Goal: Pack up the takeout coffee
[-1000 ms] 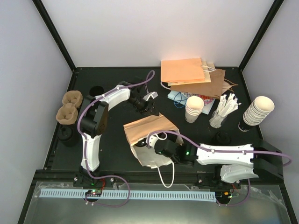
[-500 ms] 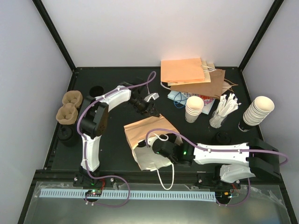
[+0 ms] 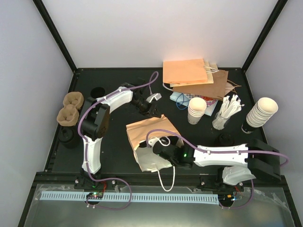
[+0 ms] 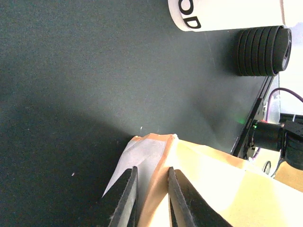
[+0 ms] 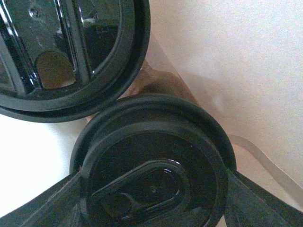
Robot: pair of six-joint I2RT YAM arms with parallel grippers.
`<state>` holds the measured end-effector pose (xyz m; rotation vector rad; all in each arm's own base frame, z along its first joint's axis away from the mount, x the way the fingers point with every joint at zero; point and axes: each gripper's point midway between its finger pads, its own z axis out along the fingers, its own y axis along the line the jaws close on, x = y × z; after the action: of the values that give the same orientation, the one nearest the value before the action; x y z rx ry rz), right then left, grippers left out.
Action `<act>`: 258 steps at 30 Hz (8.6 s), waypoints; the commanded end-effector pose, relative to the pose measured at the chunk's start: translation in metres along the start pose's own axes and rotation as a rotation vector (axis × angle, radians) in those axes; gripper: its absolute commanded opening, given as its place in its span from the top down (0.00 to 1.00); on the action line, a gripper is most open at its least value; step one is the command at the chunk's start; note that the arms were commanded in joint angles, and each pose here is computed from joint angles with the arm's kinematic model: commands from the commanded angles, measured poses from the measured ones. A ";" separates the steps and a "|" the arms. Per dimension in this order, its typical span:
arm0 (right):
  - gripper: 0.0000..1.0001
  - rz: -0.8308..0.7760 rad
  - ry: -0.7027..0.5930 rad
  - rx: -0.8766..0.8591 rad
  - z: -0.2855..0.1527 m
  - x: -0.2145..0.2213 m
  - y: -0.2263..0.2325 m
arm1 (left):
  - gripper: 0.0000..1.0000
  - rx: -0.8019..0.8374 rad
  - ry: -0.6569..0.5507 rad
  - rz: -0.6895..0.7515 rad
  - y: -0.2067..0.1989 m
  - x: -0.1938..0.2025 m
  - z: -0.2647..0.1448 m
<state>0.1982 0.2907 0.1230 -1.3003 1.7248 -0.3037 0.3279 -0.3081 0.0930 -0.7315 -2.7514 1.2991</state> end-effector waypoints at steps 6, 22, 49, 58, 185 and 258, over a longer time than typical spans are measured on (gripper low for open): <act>0.65 0.119 -0.080 0.154 -0.005 -0.015 -0.042 | 0.82 0.014 0.083 -0.016 -0.016 0.023 0.004; 0.64 0.105 0.068 -0.006 0.002 0.009 -0.011 | 0.92 0.023 0.102 -0.013 -0.018 0.032 0.010; 0.66 -0.051 0.338 -0.066 0.027 0.041 -0.013 | 0.98 0.068 0.125 0.009 -0.030 0.041 0.013; 0.68 -0.072 0.303 -0.033 0.020 0.039 -0.018 | 0.99 0.076 0.130 0.012 -0.032 0.042 0.013; 0.67 -0.126 0.597 -0.705 0.040 0.078 0.029 | 0.93 -0.344 -0.542 0.319 -0.064 0.033 -0.195; 0.00 0.909 -0.231 0.079 -0.113 -0.106 -0.266 | 0.98 -0.356 -0.602 0.269 -0.090 0.039 -0.195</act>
<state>0.2646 0.2826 0.3853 -0.7102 1.8786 0.3582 0.2940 -0.2001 0.2661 -0.9713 -3.4852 1.1880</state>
